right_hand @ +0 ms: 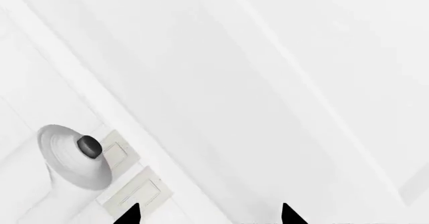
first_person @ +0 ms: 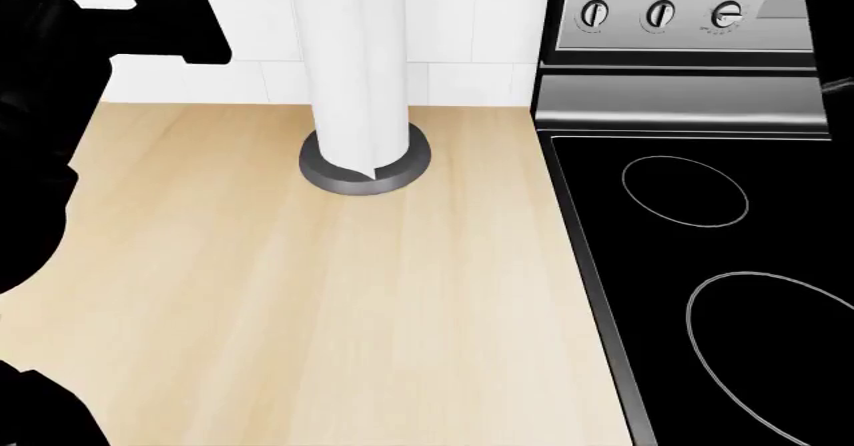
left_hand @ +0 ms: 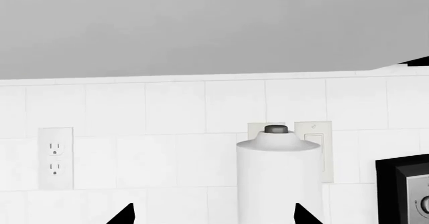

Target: Pick the brussel sprout, cherry from the counter and place them in the cabinet. Then close the cabinet.

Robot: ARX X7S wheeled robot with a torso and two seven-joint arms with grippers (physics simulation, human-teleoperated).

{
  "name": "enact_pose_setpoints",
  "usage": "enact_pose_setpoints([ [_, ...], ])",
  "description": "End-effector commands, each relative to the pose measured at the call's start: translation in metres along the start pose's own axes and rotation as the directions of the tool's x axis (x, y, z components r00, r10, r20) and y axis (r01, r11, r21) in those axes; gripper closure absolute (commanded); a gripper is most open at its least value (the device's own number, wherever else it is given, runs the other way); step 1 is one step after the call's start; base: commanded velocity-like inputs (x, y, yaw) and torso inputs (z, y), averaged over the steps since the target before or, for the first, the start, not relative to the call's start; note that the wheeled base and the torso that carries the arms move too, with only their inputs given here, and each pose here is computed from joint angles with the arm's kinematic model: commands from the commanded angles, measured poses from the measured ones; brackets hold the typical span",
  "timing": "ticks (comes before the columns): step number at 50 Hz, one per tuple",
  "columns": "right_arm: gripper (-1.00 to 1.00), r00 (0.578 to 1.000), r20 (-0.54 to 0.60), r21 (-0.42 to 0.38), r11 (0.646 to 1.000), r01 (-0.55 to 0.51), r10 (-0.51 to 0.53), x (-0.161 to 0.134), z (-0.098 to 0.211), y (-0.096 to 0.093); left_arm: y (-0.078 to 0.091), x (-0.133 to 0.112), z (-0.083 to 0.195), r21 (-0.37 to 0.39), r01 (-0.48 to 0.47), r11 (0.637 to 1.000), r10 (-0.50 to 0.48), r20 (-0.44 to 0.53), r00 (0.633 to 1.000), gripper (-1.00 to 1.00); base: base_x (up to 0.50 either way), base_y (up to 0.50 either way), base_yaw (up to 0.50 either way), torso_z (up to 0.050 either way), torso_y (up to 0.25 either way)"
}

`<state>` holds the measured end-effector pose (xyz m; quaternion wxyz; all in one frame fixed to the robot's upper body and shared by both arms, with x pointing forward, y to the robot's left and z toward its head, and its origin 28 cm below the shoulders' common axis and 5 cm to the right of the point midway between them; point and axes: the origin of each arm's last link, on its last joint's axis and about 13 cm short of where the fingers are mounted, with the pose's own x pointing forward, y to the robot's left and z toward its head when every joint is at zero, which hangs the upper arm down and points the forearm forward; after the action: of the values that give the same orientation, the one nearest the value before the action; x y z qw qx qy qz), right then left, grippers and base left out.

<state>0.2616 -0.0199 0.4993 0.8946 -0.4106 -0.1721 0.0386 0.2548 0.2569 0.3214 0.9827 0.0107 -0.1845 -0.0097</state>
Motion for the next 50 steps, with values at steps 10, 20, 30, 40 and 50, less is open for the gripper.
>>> enact_pose_setpoints([
  [10, -1.0, 0.844, -0.428, 0.242, 0.941, -0.238, 0.323, 0.043, -0.064, 0.031, 0.0, -0.001, 0.001, -0.001, -0.001, 1.0, 0.001, 0.002, 1.0, -1.0, 0.0, 0.0, 0.0, 0.0, 0.0],
  [20, -1.0, 0.835, -0.449, 0.244, 0.943, -0.226, 0.317, 0.048, -0.064, 0.031, 0.0, -0.002, 0.002, -0.012, 0.016, 1.0, -0.016, 0.01, 1.0, -1.0, 0.0, 0.0, 0.0, 0.0, 0.0],
  [30, -1.0, 0.834, -0.455, 0.24, 0.945, -0.223, 0.312, 0.049, -0.065, 0.031, -0.001, -0.004, 0.002, 0.05, 0.024, 0.998, -0.025, 0.034, 0.999, -1.0, 0.0, 0.0, 0.0, 0.0, 0.0],
  [40, -1.0, 0.835, -0.454, 0.238, 0.945, -0.223, 0.311, 0.049, -0.065, 0.031, -0.002, -0.005, 0.003, 0.057, 0.034, 0.998, -0.037, 0.046, 0.998, -1.0, 0.0, 0.0, 0.0, 0.0, -0.07],
  [50, -1.0, 0.835, -0.455, 0.237, 0.946, -0.222, 0.31, 0.049, -0.065, 0.031, -0.001, -0.005, 0.003, 0.058, 0.037, 0.998, -0.04, 0.05, 0.998, -1.0, 0.0, 0.0, 0.0, 0.0, -0.081],
])
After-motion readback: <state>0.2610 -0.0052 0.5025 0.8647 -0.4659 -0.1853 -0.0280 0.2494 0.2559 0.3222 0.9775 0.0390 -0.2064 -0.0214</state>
